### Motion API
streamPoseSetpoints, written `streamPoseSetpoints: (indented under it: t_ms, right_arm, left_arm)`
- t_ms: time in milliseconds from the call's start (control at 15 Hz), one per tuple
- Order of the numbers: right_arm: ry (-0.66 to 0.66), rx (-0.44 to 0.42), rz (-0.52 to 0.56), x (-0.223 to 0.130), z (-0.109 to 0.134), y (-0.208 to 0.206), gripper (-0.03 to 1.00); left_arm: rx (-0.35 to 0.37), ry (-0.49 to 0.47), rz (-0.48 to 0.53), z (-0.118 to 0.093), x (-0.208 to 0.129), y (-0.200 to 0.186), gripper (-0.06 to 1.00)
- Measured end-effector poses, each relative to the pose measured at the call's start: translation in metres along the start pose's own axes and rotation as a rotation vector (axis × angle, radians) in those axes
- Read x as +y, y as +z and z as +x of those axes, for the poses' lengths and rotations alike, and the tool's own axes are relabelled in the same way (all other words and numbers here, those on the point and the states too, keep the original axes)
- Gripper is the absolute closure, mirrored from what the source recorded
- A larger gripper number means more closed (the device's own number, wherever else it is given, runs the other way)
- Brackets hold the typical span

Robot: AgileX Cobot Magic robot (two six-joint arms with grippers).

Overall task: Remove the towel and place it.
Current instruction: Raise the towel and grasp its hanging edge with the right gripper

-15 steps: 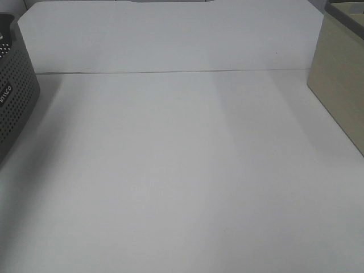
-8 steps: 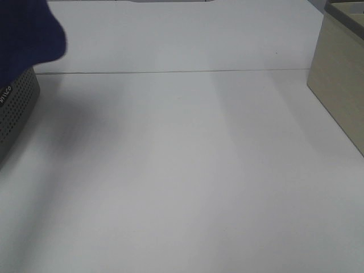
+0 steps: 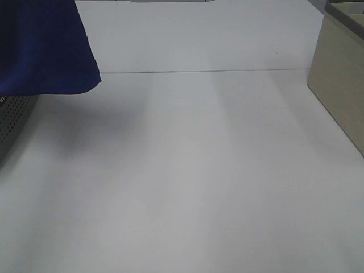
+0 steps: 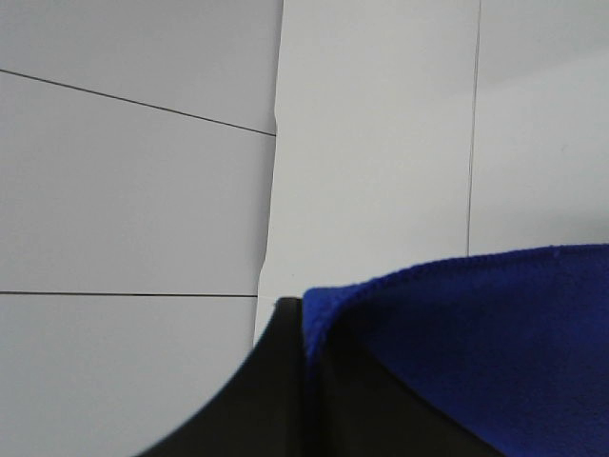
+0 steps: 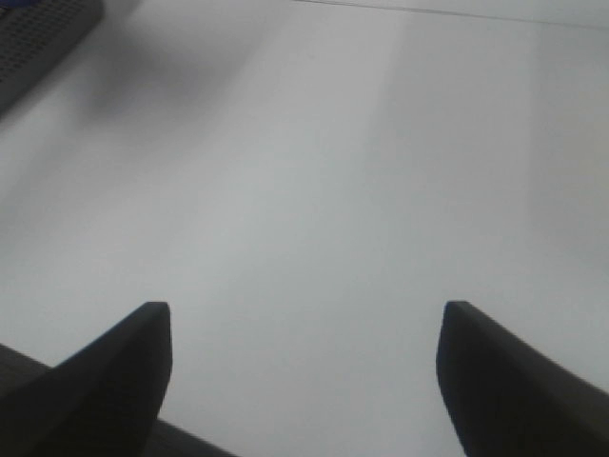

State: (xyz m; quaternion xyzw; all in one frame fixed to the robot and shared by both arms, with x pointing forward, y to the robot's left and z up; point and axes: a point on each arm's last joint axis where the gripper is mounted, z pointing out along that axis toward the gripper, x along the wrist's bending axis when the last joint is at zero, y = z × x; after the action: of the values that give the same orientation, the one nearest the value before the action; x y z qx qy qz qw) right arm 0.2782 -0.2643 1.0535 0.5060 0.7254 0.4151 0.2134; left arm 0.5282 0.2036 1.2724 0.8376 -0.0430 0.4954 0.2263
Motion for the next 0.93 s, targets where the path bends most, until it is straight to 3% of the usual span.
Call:
streamPoseSetpoints:
  t_ms: [200, 267, 333, 667, 933]
  right_arm:
    - [-0.029, 0.194, -0.033, 0.028, 0.001, 0.029, 0.21]
    - [-0.065, 0.315, -0.086, 0.045, 0.000, 0.050, 0.21]
    - [-0.073, 0.368, -0.117, 0.053, -0.001, 0.061, 0.21]
    - [-0.109, 0.467, -0.233, 0.076, -0.015, 0.114, 0.21]
    - [-0.277, 0.591, -0.254, 0.101, 0.013, 0.162, 0.21]
  left_arm:
    - [0.003, 0.048, -0.033, -0.002, 0.011, 0.001, 0.94]
    - [0.002, 0.073, -0.056, -0.004, 0.018, 0.002, 0.94]
    - [0.001, 0.085, -0.081, -0.006, 0.026, 0.003, 0.94]
    - [0.011, 0.131, -0.212, -0.017, 0.067, 0.006, 0.94]
    - [-0.025, 0.156, -0.273, -0.031, 0.090, 0.025, 0.94]
